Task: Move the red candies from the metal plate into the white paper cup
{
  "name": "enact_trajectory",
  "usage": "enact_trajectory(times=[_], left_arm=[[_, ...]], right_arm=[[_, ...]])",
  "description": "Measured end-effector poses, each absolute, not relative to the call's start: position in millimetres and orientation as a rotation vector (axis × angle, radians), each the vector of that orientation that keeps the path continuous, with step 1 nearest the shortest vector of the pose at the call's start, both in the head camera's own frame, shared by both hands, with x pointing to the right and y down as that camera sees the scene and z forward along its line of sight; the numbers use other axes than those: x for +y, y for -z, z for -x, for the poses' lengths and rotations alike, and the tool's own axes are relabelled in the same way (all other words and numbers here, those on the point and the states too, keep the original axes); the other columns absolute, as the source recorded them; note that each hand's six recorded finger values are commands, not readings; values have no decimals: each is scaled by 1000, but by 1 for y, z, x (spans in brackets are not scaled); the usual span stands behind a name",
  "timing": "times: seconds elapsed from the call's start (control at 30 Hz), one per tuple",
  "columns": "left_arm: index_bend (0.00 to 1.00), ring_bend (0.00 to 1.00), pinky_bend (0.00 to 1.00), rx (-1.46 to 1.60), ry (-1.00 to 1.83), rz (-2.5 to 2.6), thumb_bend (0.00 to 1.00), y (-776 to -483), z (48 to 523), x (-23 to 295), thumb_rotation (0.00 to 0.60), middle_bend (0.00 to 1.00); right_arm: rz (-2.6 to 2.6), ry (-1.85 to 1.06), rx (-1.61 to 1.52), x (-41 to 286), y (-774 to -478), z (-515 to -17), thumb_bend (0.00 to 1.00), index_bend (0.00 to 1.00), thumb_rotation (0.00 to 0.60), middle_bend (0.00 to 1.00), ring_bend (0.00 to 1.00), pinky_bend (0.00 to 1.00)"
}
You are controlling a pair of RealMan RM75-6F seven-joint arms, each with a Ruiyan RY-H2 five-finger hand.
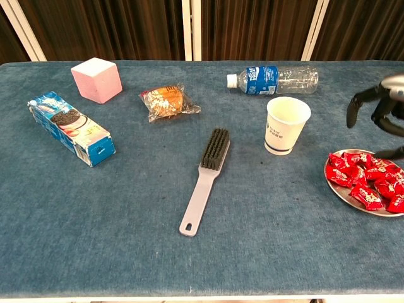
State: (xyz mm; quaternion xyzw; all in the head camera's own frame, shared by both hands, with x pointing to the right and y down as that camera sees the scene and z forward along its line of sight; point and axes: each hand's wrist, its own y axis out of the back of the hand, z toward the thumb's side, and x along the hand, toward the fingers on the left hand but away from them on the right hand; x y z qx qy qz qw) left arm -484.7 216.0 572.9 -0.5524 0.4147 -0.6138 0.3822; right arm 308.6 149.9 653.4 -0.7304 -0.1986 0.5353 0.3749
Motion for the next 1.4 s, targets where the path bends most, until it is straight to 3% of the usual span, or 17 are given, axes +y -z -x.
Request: enact_trajectory(times=[0.43,0.83,1.1,1.4], left_arm=[[14,0,0,1067,1578,1391,0,-569,491,220,600,0],[14,0,0,1069,1573,1394,0,-571,491,219,600,0],[14,0,0,1078,1573,1390,0,-570,493,220,600,0],[5,0,0,1077,1575,1391,0,-570,494,221,600,0]], right_arm=[[1909,-1406,-419,164,-702,-292,356,491,600,855,1000,1000],[1922,-1423,-420,169,-706,-291,426,519,600,854,1000,1000],[1924,-1433,-421,170,-713,-289,534,591,600,854,1000,1000],[1919,-1365,-544,151,-684,-287,544,615,600,858,1000,1000]])
